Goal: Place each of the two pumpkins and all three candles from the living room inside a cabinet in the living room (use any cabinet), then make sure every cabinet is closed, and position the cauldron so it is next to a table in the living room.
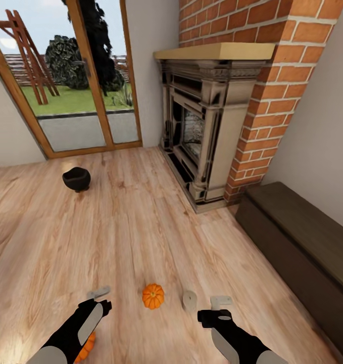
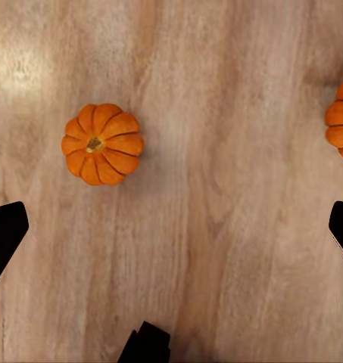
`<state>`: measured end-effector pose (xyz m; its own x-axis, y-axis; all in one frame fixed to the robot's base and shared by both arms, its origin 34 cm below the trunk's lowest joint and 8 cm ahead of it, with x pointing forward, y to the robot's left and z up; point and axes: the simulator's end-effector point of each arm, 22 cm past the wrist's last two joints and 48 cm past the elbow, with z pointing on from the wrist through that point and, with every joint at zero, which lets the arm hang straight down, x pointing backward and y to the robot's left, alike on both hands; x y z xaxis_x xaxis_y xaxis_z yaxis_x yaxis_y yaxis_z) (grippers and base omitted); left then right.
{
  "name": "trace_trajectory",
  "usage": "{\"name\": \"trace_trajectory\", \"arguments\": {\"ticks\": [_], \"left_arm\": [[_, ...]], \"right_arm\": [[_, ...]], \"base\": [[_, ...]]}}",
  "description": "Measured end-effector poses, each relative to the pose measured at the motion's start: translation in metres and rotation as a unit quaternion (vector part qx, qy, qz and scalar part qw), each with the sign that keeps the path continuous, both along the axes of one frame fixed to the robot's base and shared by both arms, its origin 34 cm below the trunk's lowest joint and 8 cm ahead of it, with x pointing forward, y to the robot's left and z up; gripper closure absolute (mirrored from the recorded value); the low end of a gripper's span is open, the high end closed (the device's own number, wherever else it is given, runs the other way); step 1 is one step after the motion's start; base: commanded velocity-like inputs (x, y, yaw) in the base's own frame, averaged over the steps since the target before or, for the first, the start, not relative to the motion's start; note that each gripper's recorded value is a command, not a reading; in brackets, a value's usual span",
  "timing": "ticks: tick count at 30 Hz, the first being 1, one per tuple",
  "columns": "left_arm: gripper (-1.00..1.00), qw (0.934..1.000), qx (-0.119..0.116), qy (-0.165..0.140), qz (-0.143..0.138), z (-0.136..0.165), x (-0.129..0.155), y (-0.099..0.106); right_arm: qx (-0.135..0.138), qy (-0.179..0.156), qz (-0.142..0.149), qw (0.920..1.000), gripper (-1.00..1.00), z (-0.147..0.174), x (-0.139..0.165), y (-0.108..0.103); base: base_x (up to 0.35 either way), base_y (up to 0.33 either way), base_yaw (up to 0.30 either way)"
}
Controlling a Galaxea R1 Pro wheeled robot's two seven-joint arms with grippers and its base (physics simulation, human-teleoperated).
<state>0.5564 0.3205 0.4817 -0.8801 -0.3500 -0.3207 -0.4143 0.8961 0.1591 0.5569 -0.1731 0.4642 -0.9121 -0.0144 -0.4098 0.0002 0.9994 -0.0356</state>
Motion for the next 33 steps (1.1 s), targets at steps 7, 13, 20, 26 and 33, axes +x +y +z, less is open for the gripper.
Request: {"name": "trace_trajectory", "arguments": {"ticks": [7, 13, 20, 26, 33], "left_arm": [[-1.0, 1.0, 0.0, 0.0, 0.0, 0.0001, 0.0001, -0.0003], [-1.0, 1.0, 0.0, -0.001, 0.0, 0.0001, 0.0003, -0.0008], [-1.0, 1.0, 0.0, -0.001, 0.0, -0.0001, 0.0004, -0.001], [-1.0, 1.0, 0.0, 0.0, 0.0, -0.0002, 0.0003, -0.001], [-1.0, 1.0, 0.0, 0.0, 0.0, -0.0001, 0.0003, -0.0008]], "right_arm": [[0.0, 0.0, 0.0, 1.0, -1.0, 0.0001, 0.0, -0.0001], [0.0, 0.0, -0.001, 1.0, -1.0, 0.0001, 0.0, -0.0002], [0.0, 0.0, 0.0, 1.0, -1.0, -0.0001, 0.0, -0.0002], [0.0, 0.0, 0.0, 1.0, -1.0, -0.0002, 0.0, -0.0001], [0.0, 0.001, 0.001, 1.0, -1.0, -0.0001, -0.0002, 0.0007]], "base": [[0.24, -0.168, 0.252], [0.27, -0.104, 0.036], [0.212, -0.006, 0.002], [0.031, 0.053, 0.0], [0.092, 0.079, 0.006]]}}
